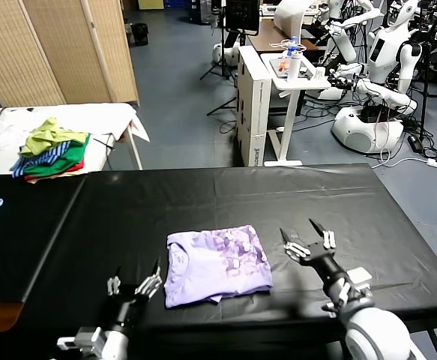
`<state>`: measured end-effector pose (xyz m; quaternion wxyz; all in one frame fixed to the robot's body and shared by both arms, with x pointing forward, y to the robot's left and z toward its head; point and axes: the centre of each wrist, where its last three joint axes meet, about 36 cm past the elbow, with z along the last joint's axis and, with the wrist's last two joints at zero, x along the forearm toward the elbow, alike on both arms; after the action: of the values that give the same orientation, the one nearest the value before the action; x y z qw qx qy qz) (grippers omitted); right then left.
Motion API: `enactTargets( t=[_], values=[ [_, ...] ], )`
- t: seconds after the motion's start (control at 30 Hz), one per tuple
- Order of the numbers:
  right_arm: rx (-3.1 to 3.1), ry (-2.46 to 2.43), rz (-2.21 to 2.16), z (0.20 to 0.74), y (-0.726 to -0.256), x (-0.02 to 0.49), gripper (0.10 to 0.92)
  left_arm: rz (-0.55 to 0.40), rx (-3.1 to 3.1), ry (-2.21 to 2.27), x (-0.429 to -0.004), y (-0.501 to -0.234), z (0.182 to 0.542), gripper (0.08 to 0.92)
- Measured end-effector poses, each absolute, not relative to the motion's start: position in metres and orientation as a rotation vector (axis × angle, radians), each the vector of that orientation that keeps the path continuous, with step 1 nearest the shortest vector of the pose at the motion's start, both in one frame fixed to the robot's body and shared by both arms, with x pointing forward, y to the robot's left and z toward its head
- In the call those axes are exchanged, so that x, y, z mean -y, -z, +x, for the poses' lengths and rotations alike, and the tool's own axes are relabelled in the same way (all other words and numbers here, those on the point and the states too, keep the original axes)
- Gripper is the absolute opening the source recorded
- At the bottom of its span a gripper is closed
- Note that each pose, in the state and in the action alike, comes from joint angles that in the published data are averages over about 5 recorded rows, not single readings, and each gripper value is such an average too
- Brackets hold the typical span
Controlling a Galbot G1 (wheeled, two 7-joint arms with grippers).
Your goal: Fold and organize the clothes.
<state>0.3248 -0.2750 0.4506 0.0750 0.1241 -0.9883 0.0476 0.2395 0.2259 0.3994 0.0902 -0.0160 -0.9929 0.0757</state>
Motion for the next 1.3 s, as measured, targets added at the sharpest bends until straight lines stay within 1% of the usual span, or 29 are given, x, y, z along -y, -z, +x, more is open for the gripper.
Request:
enactTargets(
  t=[0.33, 0.53, 0.83, 1.3],
  values=[
    [2.925, -0.178, 0.256, 0.28, -0.446, 0.292, 0.907, 0.001, 2.826, -0.2, -0.23, -0.413, 0.196, 0.907],
    [2.878, -0.169, 0.221, 0.251, -0.449, 0.292, 0.907, 0.004, 2.799, -0.178, -0.237, -0.421, 0.18, 0.907],
    [2.788, -0.137, 0.212, 0.221, -0.449, 0.284, 0.907, -0.021, 2.79, -0.169, -0.237, -0.422, 0.173, 0.907],
    [2.701, -0.105, 0.171, 0.205, -0.453, 0.28, 0.907, -0.018, 2.776, -0.15, -0.239, -0.426, 0.172, 0.907]
  ],
)
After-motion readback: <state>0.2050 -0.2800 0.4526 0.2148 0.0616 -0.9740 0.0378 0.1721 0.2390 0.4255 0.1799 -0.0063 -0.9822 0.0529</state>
